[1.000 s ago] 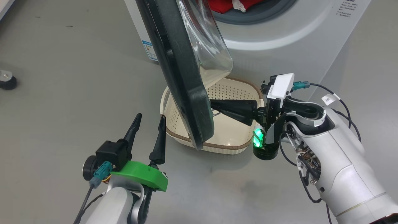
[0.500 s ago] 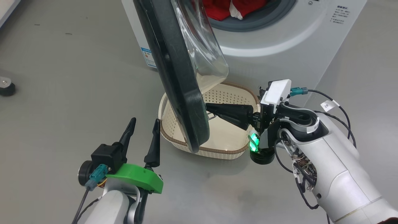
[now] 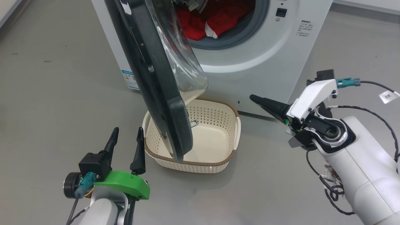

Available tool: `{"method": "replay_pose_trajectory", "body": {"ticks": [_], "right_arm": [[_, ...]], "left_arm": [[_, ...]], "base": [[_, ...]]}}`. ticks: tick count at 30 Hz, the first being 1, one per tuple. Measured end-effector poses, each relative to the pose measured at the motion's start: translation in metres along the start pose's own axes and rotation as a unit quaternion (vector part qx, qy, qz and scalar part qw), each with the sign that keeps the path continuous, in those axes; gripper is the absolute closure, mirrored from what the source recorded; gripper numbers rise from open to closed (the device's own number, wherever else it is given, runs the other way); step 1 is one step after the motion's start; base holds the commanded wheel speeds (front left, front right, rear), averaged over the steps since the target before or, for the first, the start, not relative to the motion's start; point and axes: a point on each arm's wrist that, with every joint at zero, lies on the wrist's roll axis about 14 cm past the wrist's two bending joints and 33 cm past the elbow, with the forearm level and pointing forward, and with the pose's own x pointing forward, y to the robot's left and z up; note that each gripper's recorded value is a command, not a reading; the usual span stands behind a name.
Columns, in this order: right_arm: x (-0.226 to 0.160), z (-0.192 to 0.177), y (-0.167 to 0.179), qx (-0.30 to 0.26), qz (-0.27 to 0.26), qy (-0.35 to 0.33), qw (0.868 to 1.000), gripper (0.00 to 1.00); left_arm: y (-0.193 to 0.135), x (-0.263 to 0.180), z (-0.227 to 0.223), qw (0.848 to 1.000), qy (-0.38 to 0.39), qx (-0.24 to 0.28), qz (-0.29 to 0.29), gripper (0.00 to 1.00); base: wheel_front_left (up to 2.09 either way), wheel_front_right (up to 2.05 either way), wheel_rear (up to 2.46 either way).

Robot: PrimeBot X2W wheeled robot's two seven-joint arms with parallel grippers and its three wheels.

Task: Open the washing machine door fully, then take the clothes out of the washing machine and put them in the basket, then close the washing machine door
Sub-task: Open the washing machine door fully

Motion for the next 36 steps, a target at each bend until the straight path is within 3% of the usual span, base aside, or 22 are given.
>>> {"method": "replay_pose_trajectory", "body": {"ticks": [3, 5, 12, 17, 22, 29, 36], "right_arm": [[-0.023, 0.015, -0.011, -0.094, -0.038, -0.04, 0.994, 1.0], [-0.04, 0.027, -0.019, -0.152, -0.073, -0.07, 0.983, 1.0], [-0.09, 0.045, -0.03, -0.282, -0.135, -0.165, 0.935, 1.0], [-0.128, 0.053, -0.033, -0.36, -0.164, -0.222, 0.891, 1.0], [-0.16, 0.054, -0.036, -0.361, -0.173, -0.298, 0.867, 1.0], [-0.188, 0.042, -0.04, -0.389, -0.188, -0.353, 0.83, 1.0], [-0.21, 0.028, -0.056, -0.392, -0.233, -0.362, 0.813, 1.0]], "left_arm": [[-0.004, -0.002, 0.0, 1.0, -0.001, 0.003, -0.008, 0.0], [-0.007, -0.003, 0.003, 1.0, -0.005, 0.005, -0.015, 0.0], [-0.01, -0.009, 0.002, 1.0, -0.004, 0.01, -0.027, 0.0], [-0.016, -0.011, 0.001, 0.999, -0.004, 0.009, -0.037, 0.0], [-0.023, -0.012, 0.003, 0.999, -0.007, 0.007, -0.05, 0.0], [-0.024, -0.013, 0.006, 0.999, -0.013, 0.004, -0.051, 0.0], [-0.027, -0.014, 0.005, 0.998, -0.012, 0.004, -0.056, 0.0]], "base": [[0.0, 0.0, 0.0], [0.0, 0.0, 0.0], [0.0, 0.0, 0.0], [0.0, 0.0, 0.0], [0.0, 0.0, 0.0], [0.0, 0.0, 0.0], [0.0, 0.0, 0.0]]}}
